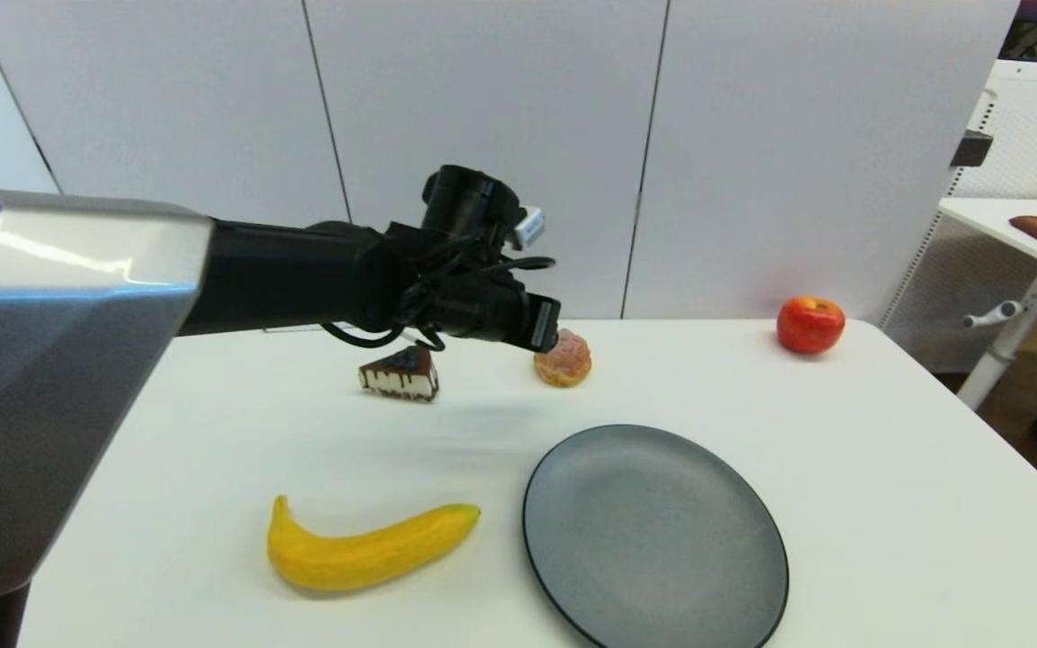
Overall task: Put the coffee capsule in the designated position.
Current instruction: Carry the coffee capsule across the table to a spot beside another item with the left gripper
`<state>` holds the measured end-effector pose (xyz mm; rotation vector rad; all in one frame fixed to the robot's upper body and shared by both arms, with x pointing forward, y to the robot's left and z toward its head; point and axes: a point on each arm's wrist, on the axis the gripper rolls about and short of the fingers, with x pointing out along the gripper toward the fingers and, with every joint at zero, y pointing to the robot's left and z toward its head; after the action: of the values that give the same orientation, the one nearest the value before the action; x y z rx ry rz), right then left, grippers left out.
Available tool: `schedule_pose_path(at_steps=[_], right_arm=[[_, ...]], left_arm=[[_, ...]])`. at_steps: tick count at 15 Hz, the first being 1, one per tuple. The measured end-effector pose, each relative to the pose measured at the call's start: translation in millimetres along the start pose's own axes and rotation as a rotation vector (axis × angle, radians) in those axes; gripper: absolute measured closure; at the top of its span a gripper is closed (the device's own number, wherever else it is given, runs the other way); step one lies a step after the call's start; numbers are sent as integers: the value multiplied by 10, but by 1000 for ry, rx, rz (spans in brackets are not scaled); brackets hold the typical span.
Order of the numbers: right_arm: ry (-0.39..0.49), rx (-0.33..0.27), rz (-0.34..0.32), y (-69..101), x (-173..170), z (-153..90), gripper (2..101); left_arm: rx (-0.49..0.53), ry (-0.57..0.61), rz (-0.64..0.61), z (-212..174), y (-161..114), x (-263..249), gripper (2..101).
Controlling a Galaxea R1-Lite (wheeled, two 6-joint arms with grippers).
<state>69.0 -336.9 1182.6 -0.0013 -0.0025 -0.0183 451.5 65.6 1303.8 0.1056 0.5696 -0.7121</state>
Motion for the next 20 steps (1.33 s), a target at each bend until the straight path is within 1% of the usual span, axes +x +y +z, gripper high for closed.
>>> schedule_pose_path(at_steps=[6,9,12,16,18,20], right_arm=[[0,0,0,0,0,0,43],[0,0,0,0,0,0,43],[0,0,0,0,0,0,43],[0,0,-1,0,0,0,43],[0,0,0,0,0,0,43],[0,0,0,0,0,0,43]], left_arm=[[33,37,-54,-215,-258,460,869],[43,58,-70,-303,-344,610,869],[45,72,-73,-356,-357,695,869],[44,81,-71,-383,-346,726,558],[44,76,-69,-356,-334,692,445],[48,55,-68,-265,-337,566,357]])
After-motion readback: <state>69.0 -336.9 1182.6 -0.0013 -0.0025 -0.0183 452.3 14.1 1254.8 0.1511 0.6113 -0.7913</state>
